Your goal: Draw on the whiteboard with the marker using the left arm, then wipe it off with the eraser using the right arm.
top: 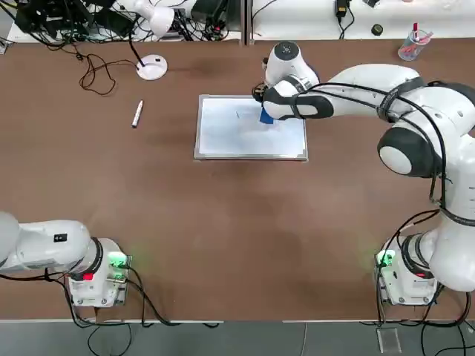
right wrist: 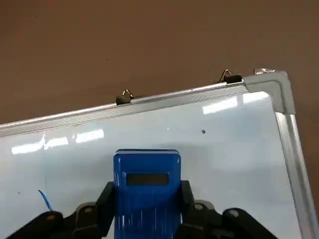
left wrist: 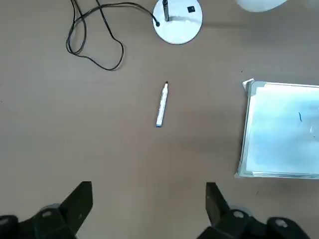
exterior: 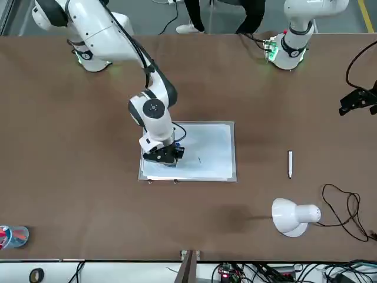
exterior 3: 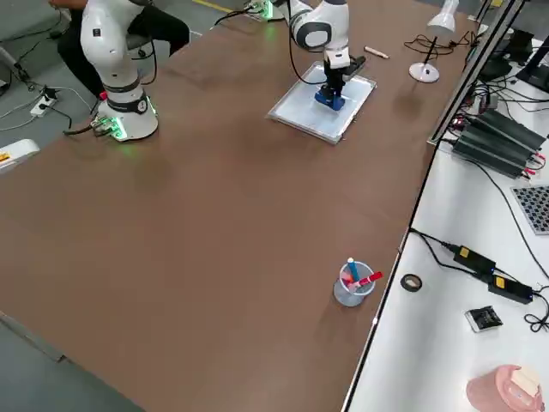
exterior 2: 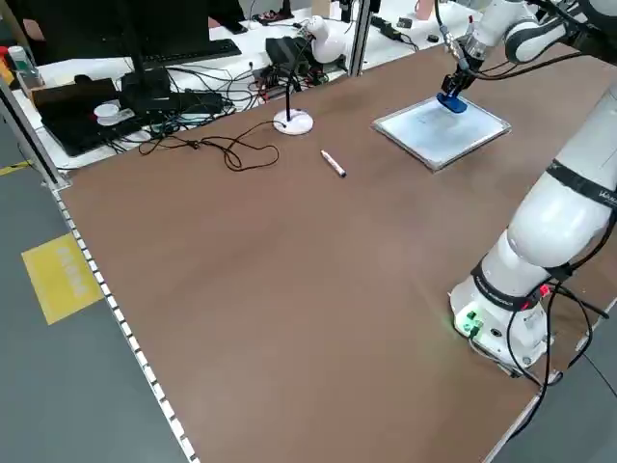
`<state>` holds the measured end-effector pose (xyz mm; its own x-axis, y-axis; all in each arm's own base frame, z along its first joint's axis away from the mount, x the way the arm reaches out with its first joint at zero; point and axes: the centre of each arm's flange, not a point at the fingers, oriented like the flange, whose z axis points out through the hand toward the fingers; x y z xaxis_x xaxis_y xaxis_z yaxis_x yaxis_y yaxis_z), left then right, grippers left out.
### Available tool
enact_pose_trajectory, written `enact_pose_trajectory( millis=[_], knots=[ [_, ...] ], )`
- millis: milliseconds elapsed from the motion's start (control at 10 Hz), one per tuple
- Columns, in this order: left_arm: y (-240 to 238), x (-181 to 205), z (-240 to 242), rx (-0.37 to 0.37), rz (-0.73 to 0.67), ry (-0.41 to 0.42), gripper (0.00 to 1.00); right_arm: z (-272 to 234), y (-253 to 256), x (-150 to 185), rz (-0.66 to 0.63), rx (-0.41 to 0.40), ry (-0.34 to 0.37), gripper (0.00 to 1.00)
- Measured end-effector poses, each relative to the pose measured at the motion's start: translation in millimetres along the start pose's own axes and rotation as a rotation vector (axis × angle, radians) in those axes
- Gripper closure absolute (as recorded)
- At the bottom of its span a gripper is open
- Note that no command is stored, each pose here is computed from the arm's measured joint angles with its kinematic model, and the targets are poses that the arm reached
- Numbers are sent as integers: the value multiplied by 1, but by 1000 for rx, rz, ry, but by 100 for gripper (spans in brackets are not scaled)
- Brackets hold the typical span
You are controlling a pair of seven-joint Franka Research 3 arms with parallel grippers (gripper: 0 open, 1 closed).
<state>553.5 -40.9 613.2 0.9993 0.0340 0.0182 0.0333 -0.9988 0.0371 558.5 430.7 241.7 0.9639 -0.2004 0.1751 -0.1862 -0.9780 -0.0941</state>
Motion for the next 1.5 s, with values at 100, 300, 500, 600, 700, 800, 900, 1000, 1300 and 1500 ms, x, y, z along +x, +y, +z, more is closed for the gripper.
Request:
enact_pose_trajectory(
  millis=[100,300,500,600,700,800,900,1000,1300,1500],
  knots=[
    [0,0,0,0,0,0,0,1,0,-1,-1,-1,-1,45],
    [0,0,0,0,0,-1,0,6,1,-4,-4,-9,-6,45],
    [0,0,0,0,0,-1,0,16,3,-6,-7,-21,-13,45],
    [0,0,0,0,0,-1,0,21,3,-8,-9,-25,-15,45],
    [0,0,0,0,0,-1,0,24,3,-9,-11,-25,-14,45],
    [0,0,1,0,0,-1,0,28,2,-12,-12,-26,-14,45],
    [0,0,1,0,0,-1,0,29,1,-13,-15,-24,-10,45],
    [0,0,1,0,0,-1,0,29,0,-14,-16,-22,-6,45],
    [0,0,1,0,0,-1,0,30,-6,-19,4,-3,10,45],
    [0,0,1,0,0,-1,0,30,-18,-27,12,10,18,45]
  ],
)
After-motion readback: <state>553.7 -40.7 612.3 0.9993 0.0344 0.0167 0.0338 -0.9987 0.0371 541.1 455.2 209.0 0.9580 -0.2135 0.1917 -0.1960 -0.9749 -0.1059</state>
